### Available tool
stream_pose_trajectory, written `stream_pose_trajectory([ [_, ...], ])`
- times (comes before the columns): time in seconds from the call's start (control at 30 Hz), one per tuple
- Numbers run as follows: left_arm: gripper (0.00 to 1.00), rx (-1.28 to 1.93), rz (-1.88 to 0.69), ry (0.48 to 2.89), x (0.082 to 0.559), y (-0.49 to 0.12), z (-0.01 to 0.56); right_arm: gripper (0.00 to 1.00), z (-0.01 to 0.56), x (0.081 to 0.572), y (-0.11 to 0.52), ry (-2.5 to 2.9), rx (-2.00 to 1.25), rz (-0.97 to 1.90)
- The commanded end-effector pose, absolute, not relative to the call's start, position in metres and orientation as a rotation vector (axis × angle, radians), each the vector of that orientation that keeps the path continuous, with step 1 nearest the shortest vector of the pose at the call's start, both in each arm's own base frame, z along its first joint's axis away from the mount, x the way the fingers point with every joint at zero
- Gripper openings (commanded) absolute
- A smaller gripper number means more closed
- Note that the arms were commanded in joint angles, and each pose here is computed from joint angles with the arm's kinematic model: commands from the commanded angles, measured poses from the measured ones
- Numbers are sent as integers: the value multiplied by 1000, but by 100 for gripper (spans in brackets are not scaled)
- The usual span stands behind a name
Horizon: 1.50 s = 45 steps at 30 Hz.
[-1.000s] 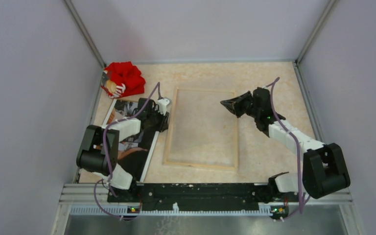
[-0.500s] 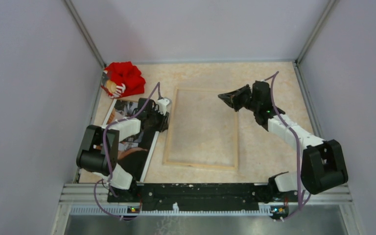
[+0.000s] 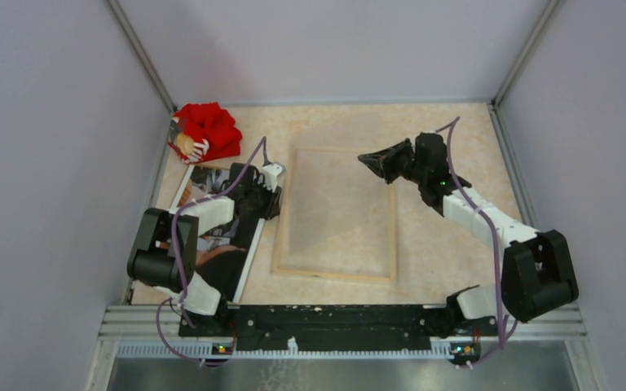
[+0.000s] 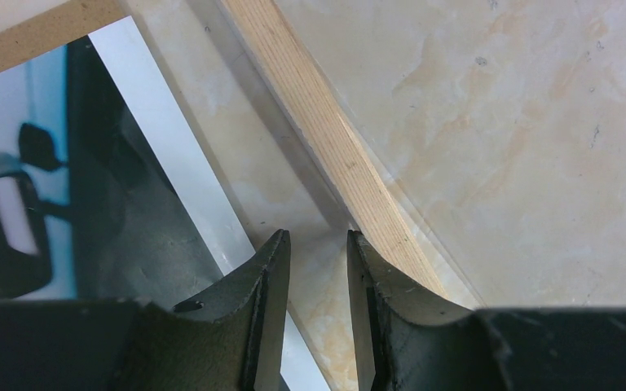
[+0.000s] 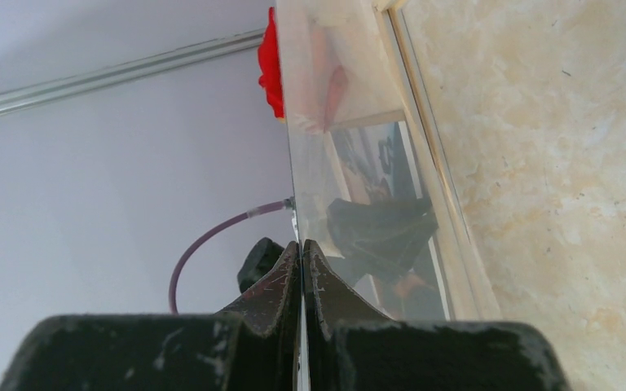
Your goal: Put the photo into the frame
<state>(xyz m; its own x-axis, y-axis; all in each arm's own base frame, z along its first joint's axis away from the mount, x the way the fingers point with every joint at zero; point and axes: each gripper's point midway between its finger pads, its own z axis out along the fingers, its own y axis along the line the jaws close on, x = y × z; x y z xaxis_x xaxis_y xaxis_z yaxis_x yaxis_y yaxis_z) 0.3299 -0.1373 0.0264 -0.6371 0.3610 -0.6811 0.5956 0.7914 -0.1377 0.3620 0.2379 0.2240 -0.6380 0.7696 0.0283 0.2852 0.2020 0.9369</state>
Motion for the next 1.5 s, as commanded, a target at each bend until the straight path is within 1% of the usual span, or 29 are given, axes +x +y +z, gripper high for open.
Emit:
stream_pose_trajectory([
  [0.0, 38, 739, -507, 2369, 315, -140, 19, 0, 246, 357, 248, 1999, 956, 1478],
  [0.13, 38, 740, -509, 2368, 315, -140, 19, 0, 245, 349, 243, 1986, 988, 1461],
  [0.27, 38, 739, -508, 2367, 315, -140, 19, 0, 233, 341, 234, 2049, 994, 1366],
  [0.33, 38, 739, -510, 2368, 315, -140, 20, 9, 225, 335, 230, 2092, 964, 1319],
  [0.43, 38, 738, -506, 2369, 315, -140, 19, 18, 210, 325, 219, 2142, 958, 1266],
  [0.57, 38, 738, -510, 2371, 315, -140, 19, 20, 186, 313, 206, 2189, 991, 1220],
  [0.7, 38, 737, -503, 2375, 316, -139, 19, 31, 170, 304, 203, 2263, 933, 1165],
  [0.87, 38, 737, -498, 2376, 316, -139, 19, 35, 154, 289, 208, 2358, 844, 1174],
  [1.0, 38, 737, -496, 2380, 316, -138, 18, 42, 141, 280, 204, 2448, 777, 1097],
  [1.13, 38, 737, -504, 2380, 316, -139, 18, 43, 120, 278, 187, 2535, 713, 901],
  [1.23, 38, 736, -503, 2381, 317, -139, 18, 40, 105, 281, 184, 2570, 683, 862],
  [1.33, 38, 738, -502, 2382, 316, -139, 18, 39, 94, 285, 197, 2560, 652, 971],
  [1.47, 38, 743, -500, 2383, 316, -139, 18, 38, 88, 285, 221, 2502, 615, 1218],
])
